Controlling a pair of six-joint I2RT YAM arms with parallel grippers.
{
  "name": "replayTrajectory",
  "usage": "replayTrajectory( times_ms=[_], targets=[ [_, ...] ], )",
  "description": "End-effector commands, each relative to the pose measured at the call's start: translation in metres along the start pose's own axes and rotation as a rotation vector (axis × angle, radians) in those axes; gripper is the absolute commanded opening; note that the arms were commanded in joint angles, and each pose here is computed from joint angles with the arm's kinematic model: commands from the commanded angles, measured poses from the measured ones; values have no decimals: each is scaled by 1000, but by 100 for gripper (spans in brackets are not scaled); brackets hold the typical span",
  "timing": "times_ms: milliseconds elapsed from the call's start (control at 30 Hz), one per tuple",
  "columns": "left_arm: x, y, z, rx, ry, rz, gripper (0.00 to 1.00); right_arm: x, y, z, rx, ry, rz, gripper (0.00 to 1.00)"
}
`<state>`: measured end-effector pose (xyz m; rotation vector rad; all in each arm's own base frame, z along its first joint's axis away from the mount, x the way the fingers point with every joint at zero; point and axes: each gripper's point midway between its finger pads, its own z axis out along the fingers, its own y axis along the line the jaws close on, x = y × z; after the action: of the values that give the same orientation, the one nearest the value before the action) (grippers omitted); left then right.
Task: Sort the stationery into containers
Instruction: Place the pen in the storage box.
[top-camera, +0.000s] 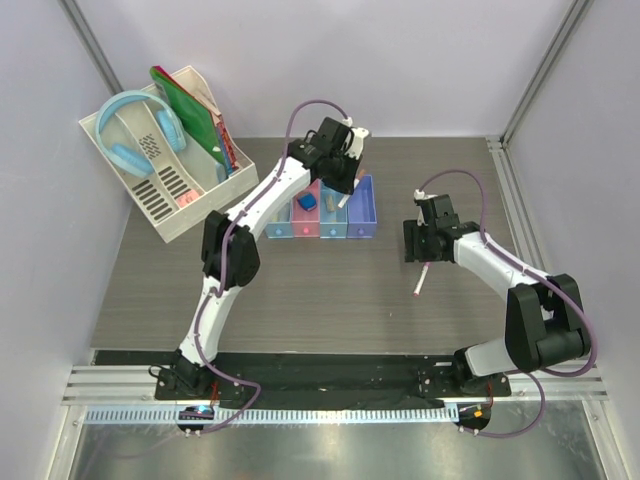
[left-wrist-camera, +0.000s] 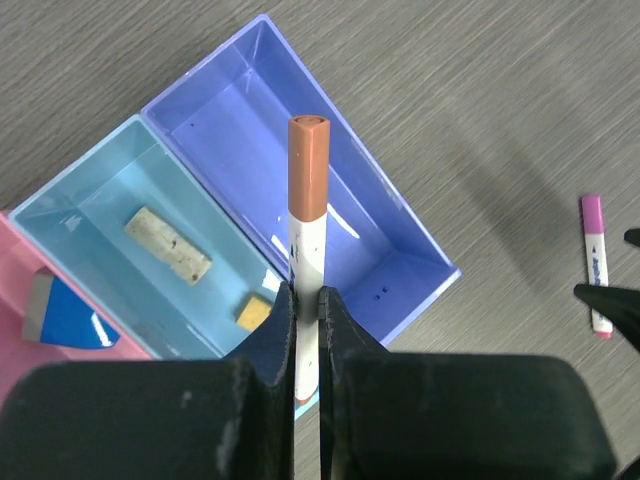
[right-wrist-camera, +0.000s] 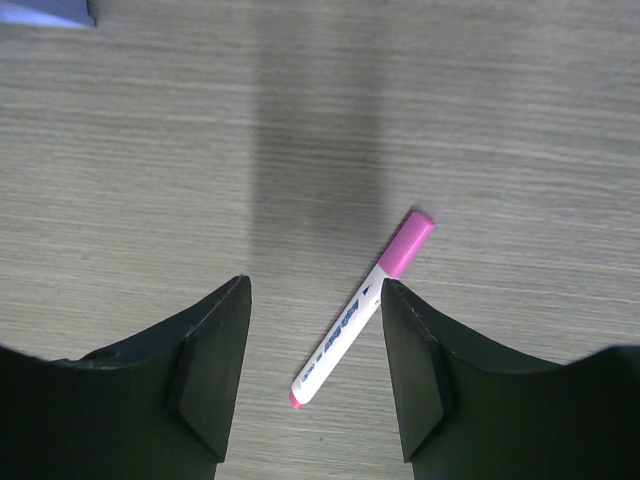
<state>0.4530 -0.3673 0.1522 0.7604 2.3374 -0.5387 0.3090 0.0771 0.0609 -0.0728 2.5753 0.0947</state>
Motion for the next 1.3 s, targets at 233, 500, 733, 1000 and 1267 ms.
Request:
replayTrajectory(
  times_ms=[233, 500, 733, 1000, 1267],
  targets=[
    [-5, -5, 40, 70, -33, -198, 0, 4, 8, 3, -43, -20, 17, 60],
    [-4, -2, 57, 86, -44, -239, 0, 7, 3, 6, -16, -15, 42, 59],
    [-9, -1, 60, 108, -62, -252, 0, 7, 2, 1, -14, -34, 72, 62],
    [-13, -6, 67, 150, -70, -290, 11, 7, 2, -6, -28, -51, 95, 63],
    [-20, -9, 62, 188, -85, -310, 52, 17, 2, 4, -33, -22, 106, 63]
  ],
)
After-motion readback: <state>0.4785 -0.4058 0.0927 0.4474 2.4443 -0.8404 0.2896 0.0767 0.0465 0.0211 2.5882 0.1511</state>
